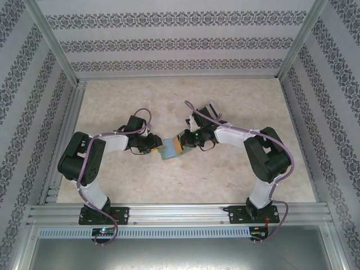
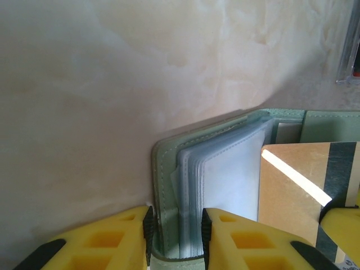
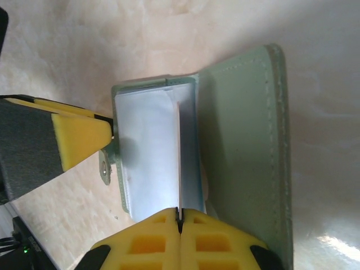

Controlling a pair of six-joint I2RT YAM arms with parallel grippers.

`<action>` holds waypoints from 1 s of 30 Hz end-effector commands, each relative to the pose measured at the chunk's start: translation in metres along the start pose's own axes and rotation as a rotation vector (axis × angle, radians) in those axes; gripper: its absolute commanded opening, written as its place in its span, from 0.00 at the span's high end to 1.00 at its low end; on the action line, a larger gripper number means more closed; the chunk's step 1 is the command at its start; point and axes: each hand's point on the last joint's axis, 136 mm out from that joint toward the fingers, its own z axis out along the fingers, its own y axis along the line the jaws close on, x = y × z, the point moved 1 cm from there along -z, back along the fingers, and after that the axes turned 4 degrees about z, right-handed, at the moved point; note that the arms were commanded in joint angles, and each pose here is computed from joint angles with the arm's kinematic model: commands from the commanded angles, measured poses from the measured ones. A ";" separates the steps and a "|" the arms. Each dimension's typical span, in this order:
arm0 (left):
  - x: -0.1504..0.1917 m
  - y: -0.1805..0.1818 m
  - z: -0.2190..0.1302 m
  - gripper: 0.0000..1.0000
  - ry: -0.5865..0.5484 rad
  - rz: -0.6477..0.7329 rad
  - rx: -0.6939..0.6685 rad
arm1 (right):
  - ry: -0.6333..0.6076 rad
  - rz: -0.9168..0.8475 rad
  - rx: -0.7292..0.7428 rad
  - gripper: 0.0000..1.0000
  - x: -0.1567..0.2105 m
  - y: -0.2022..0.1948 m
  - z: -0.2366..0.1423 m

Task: Put the credit cards into the card holder
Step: Insert the credit card into the card slot.

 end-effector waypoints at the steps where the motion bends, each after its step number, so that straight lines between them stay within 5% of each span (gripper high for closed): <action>1: -0.002 -0.006 -0.001 0.69 -0.009 0.015 0.008 | -0.029 0.003 0.037 1.00 -0.003 -0.010 -0.006; 9: 0.000 -0.008 0.002 0.75 -0.005 0.017 0.019 | -0.047 -0.026 0.122 1.00 -0.001 -0.021 -0.001; 30: 0.002 -0.002 0.010 0.79 0.016 0.024 -0.003 | 0.043 -0.013 -0.121 1.00 0.002 -0.016 0.027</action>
